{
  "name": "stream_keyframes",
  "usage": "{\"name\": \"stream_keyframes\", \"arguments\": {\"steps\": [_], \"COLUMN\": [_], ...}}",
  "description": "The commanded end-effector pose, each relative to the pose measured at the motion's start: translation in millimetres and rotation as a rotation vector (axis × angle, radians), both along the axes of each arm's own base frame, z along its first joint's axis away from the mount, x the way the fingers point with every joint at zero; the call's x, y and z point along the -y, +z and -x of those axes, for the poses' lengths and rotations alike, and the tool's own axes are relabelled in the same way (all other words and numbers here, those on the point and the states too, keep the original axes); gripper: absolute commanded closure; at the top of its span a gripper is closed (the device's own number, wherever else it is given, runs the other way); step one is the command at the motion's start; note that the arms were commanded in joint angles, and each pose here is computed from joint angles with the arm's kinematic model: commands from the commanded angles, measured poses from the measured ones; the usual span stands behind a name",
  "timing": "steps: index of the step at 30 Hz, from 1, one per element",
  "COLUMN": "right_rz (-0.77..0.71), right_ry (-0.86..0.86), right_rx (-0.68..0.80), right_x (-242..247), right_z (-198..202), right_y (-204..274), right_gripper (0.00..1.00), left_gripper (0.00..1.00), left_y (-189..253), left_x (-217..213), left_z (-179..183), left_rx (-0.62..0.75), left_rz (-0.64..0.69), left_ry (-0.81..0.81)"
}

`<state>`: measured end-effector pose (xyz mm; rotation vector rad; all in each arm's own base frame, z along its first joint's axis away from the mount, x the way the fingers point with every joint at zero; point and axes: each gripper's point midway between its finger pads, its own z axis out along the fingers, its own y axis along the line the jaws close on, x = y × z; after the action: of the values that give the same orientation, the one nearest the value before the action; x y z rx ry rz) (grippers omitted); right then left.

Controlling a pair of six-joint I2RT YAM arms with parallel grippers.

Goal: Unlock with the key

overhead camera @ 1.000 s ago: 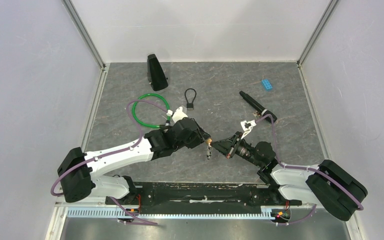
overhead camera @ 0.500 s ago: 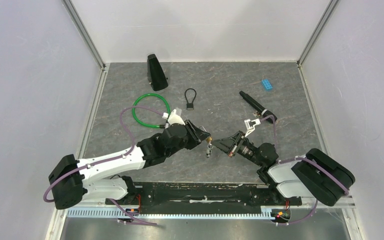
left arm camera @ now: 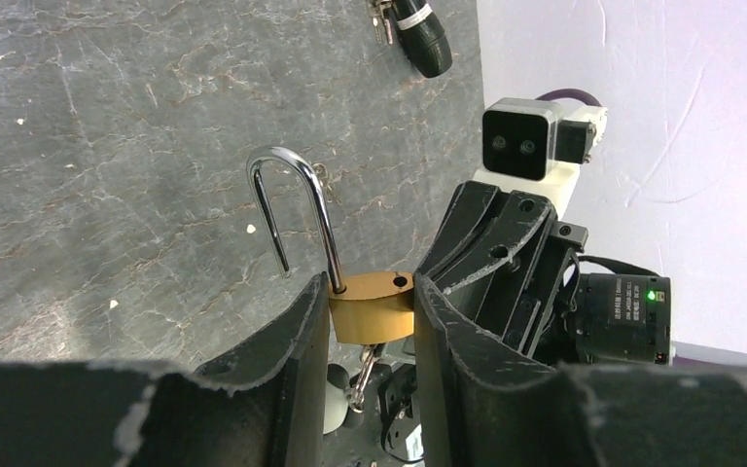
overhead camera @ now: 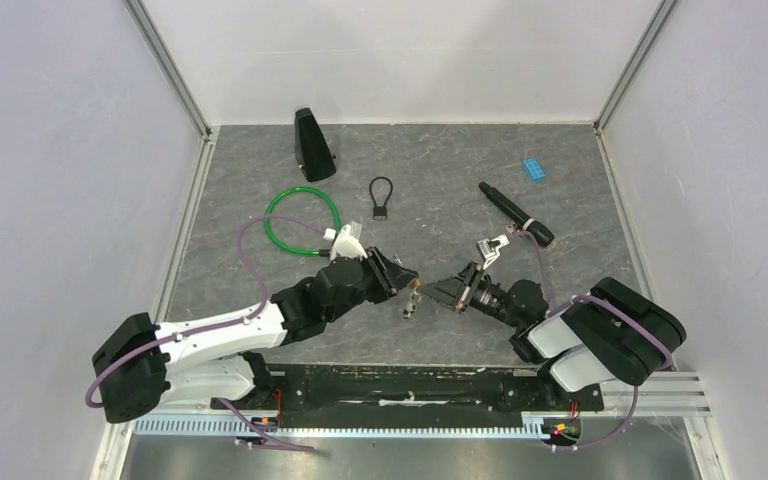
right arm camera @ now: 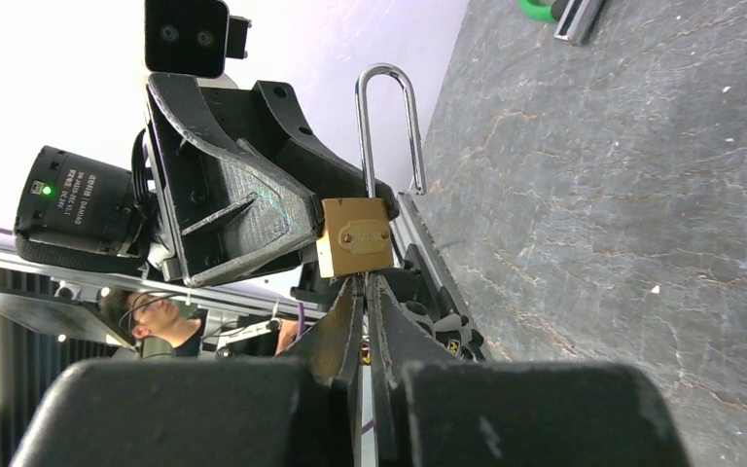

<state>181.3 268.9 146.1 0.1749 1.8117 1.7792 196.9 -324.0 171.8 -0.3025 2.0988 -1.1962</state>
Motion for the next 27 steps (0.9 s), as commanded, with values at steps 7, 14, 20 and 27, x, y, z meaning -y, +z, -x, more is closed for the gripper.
{"name": "stream_keyframes", "arguments": {"steps": [7,14,20,27], "right_rz": [-0.161,-0.037,0.072,0.186], "right_ry": [-0.015,-0.059,-0.094,-0.132], "right_rx": [0.374,0.469,0.589,0.658], "right_x": [7,8,8,6], "right_z": [9,2,-2,-9], "right_y": [74,62,59,52], "right_gripper": [0.72,0.55,0.49,0.48], "left_gripper": [0.98,0.98,0.98,0.98], "left_y": [79,67,50,47], "left_x": [0,1,-9,-8], "left_z": [1,-3,-7,-6], "left_rx": [0.111,0.042,-0.017,-0.041], "left_rz": [0.173,0.113,0.02,0.0], "left_ry": [0.033,0.071,0.126,0.126]}}
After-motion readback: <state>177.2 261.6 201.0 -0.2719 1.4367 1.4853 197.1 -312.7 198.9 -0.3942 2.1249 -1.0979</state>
